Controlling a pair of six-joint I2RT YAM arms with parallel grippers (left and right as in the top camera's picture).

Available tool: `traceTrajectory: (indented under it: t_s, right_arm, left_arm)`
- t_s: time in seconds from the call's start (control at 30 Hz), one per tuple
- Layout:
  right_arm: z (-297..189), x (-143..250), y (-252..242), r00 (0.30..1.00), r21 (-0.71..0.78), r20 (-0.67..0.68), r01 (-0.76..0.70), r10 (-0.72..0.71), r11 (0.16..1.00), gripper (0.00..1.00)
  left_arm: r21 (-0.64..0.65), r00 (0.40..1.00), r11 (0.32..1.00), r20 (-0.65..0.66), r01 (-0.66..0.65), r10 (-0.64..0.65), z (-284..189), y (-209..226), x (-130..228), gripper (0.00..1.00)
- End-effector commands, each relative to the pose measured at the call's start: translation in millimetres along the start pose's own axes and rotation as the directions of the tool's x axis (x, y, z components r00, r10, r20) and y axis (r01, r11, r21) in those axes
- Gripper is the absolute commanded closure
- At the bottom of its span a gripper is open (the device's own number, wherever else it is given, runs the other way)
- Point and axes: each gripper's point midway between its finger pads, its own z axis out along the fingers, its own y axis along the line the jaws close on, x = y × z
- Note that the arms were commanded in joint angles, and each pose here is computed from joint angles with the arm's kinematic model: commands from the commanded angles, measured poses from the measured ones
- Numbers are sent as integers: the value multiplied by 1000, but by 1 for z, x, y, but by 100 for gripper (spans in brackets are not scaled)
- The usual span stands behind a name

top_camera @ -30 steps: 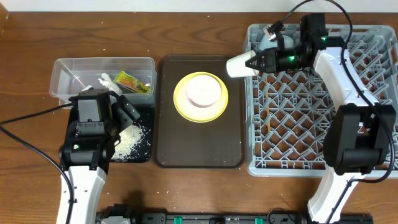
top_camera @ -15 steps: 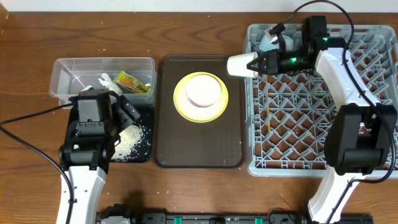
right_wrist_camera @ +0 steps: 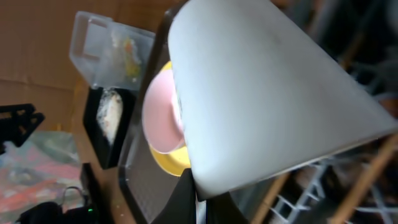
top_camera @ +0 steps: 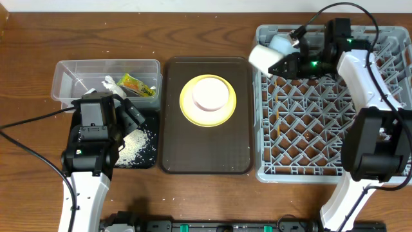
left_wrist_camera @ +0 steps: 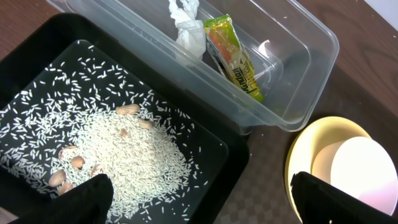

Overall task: Sort waste into correct bins and load items into the dishwasher rack
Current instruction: 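Lift the white cup and carry it right to the dish rack, then set the white cup upright in the rack's back row and release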

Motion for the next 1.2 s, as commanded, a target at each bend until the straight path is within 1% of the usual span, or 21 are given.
traceTrajectory:
  t_s: [0.0, 0.27, 0.6, 0.73, 0.93, 1.17]
  right_arm:
    - [1, 12, -26, 999, 118, -41, -2, 7, 993, 99]
    - [3, 12, -26, 999, 124, -44, 5, 1, 992, 99]
    - [19, 6, -13, 997, 110, -47, 73, -68, 991, 99]
    - [22, 7, -11, 996, 111, -52, 80, -75, 991, 99]
    - [22, 13, -18, 996, 135, -70, 64, -55, 989, 99]
    - [15, 29, -29, 993, 189, -118, 4, 18, 982, 99]
  left_arm:
    - [-4, 1000, 1000, 18, 0, 0, -3, 0, -6, 5]
    - [-4, 1000, 1000, 18, -1, 1, -3, 0, -6, 5]
    - [-4, 1000, 1000, 18, 0, 0, -3, 0, -6, 5]
    - [-4, 1000, 1000, 18, -1, 1, -3, 0, -6, 5]
    - [-4, 1000, 1000, 18, 0, 0, -3, 0, -6, 5]
    - [-4, 1000, 1000, 18, 0, 0, -3, 0, -6, 5]
